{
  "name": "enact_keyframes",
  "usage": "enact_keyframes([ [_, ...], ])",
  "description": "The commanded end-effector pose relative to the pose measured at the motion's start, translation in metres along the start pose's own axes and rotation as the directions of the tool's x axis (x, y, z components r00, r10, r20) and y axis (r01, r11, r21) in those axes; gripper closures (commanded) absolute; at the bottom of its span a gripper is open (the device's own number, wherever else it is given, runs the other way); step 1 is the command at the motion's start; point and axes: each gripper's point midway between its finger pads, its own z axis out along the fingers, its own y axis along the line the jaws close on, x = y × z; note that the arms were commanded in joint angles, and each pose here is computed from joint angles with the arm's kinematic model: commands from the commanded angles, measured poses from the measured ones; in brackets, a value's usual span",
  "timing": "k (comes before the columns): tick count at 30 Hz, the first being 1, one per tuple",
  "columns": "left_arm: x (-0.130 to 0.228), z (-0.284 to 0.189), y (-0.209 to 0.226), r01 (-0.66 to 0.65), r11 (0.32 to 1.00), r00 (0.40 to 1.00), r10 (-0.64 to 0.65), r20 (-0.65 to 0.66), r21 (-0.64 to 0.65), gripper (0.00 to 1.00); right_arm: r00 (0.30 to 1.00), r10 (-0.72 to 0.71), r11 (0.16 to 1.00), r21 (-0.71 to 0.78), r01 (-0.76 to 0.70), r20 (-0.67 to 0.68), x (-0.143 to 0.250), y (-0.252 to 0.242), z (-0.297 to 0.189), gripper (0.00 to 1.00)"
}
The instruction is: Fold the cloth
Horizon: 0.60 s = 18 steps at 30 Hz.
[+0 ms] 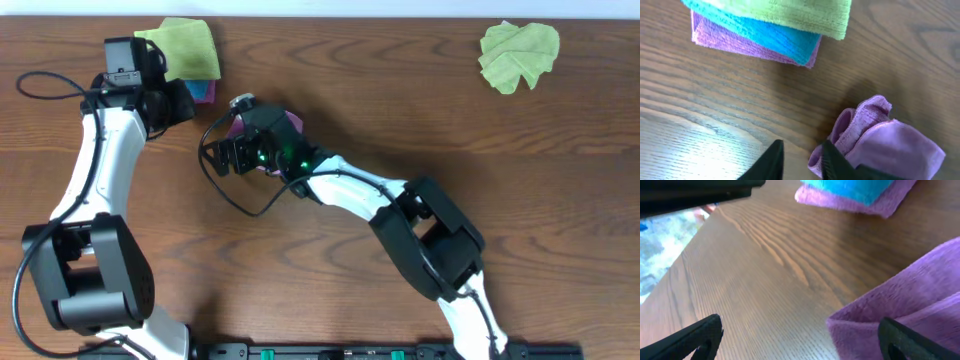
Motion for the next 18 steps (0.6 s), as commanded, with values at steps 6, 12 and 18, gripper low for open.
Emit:
enact_keyframes([
  [6,-0.004,-0.014,-0.002,0.026,0.999,1.000,-0.027,0.013,0.022,0.64,0.989,-0.015,1.000,-0.007,0.016,0.144,-0.073,0.011,-0.042,0.01],
  [12,-0.004,-0.017,-0.006,0.115,0.987,0.993,-0.114,-0.019,0.114,0.62,0.990,0.020,0.999,0.047,-0.027,0.143,-0.093,-0.003,-0.075,0.01],
  [18,0.006,-0.031,-0.019,0.204,0.930,0.977,-0.171,-0.130,0.307,0.71,1.000,0.017,0.986,0.167,-0.018,0.005,-0.091,-0.025,-0.146,0.01],
])
